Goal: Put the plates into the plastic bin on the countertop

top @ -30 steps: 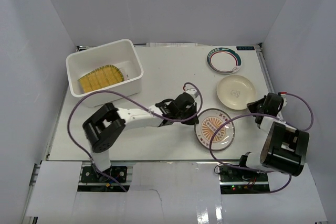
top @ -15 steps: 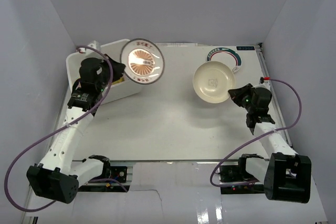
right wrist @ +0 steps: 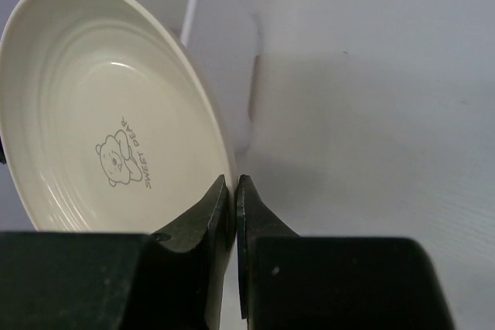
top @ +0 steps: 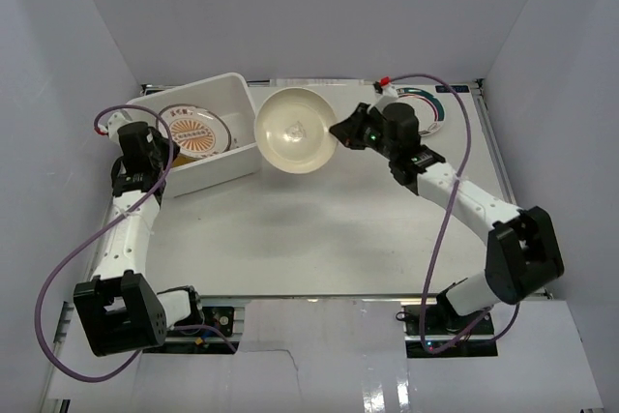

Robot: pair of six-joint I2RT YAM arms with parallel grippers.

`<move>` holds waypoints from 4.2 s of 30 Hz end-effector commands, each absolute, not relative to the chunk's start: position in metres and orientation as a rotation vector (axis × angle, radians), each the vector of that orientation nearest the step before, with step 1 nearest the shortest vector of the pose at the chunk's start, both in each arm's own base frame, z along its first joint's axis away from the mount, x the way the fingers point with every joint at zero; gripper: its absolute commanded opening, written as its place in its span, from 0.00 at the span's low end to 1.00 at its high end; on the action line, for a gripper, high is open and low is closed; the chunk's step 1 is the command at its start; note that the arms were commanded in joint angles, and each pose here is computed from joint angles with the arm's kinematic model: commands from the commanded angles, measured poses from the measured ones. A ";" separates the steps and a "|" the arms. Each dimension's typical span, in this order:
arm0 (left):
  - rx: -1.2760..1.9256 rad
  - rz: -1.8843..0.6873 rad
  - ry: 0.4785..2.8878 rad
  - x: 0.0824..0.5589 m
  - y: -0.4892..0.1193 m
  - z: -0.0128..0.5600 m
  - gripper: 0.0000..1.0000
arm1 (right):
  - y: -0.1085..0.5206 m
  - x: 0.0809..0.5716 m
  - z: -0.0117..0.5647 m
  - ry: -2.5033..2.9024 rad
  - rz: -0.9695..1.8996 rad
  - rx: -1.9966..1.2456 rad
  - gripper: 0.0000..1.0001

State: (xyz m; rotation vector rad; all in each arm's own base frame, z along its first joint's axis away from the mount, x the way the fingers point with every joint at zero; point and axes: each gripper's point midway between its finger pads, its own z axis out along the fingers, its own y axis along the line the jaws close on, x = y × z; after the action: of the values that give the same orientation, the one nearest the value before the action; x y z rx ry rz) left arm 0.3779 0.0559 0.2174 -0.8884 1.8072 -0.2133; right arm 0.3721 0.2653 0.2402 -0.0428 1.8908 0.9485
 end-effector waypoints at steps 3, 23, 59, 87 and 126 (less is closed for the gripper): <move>-0.821 -0.326 1.749 0.386 0.040 0.243 0.64 | 0.345 0.392 0.286 1.816 0.974 -0.180 0.08; -0.147 -0.780 1.643 0.311 -0.087 0.400 0.98 | 0.531 0.443 0.277 1.803 1.013 -0.310 0.52; 0.593 -1.347 1.860 0.169 -0.205 0.220 0.98 | 0.014 0.573 0.012 1.908 0.723 1.018 0.08; -0.128 -0.595 1.592 0.224 -0.087 0.356 0.98 | 0.449 0.461 0.316 1.668 1.271 -0.118 0.08; -0.012 -0.823 1.657 0.224 -0.131 0.325 0.98 | 0.183 0.263 0.217 1.739 0.523 -0.140 0.90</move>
State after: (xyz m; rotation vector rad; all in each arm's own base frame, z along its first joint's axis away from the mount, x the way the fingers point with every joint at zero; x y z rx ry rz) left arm 0.2266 -0.1199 0.3371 -0.0292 1.6293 -0.7504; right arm 0.2649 0.1995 0.2231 -0.1995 1.7531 0.5704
